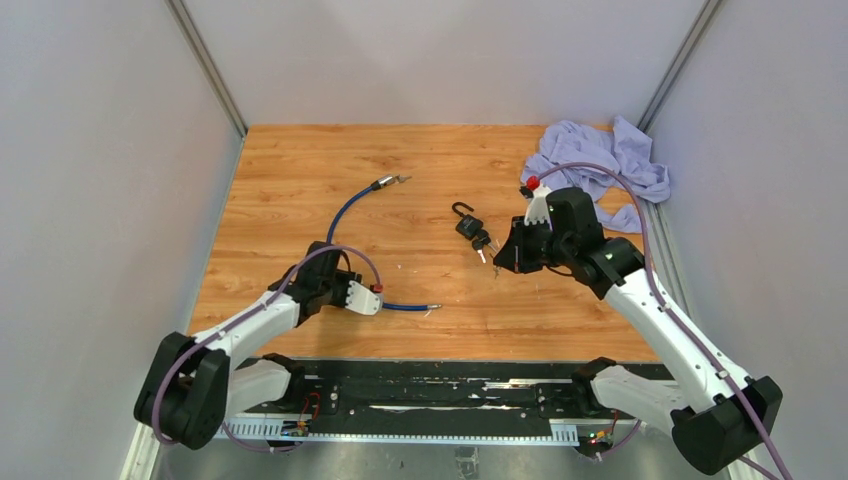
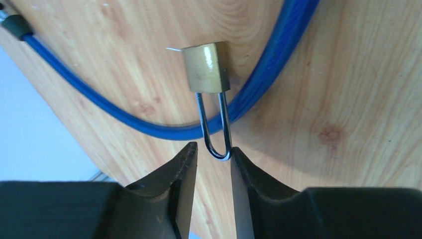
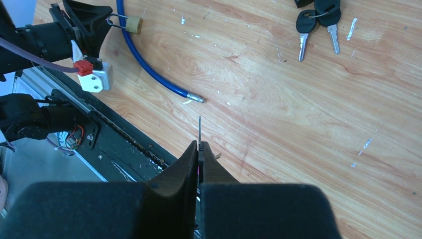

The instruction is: Unlock with the key

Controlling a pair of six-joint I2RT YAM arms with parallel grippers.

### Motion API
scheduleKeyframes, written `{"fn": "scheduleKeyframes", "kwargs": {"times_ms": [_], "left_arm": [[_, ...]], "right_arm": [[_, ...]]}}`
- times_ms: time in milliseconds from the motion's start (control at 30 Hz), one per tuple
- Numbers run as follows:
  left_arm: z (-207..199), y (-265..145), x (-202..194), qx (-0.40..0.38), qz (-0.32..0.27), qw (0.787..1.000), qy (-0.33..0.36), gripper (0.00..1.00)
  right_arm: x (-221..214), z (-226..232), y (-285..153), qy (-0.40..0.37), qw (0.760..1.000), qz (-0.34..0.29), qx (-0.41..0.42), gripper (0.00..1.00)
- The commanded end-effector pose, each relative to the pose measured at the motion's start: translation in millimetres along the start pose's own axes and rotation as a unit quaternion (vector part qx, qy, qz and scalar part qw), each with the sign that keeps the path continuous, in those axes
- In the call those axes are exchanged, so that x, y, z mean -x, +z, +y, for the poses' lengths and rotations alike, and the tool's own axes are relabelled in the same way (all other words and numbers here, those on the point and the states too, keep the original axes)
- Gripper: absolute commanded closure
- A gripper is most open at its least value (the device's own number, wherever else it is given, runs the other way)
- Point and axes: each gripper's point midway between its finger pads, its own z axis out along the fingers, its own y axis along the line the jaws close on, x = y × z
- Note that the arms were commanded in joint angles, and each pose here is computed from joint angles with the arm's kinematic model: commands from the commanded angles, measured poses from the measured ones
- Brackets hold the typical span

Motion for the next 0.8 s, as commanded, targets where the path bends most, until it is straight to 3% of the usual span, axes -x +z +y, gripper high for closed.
{"fn": "scheduleKeyframes", "kwargs": {"times_ms": [0,467,633,767], "left_arm": [[11,-12,11,0.033,-0.033,0.999,0.003,0.66],[18,-30,30,0.080,-0.087,0.992,0.036,0.71],[6,-27,25,0.036,-0.078,0.995,0.051,0.57],[-15,-19,17,-0.041,-0.067,0.995,0.059,0.55]], "right_arm": [[12,6,-10,0.000,1.000,-0.023,0.009,1.00],[11,6,-11,-0.001,1.000,-0.026,0.012,0.99],[11,6,-13,-0.004,1.000,-0.029,0.011,0.99],[10,5,-13,-0.004,1.000,-0.029,0.008,0.99]]}}
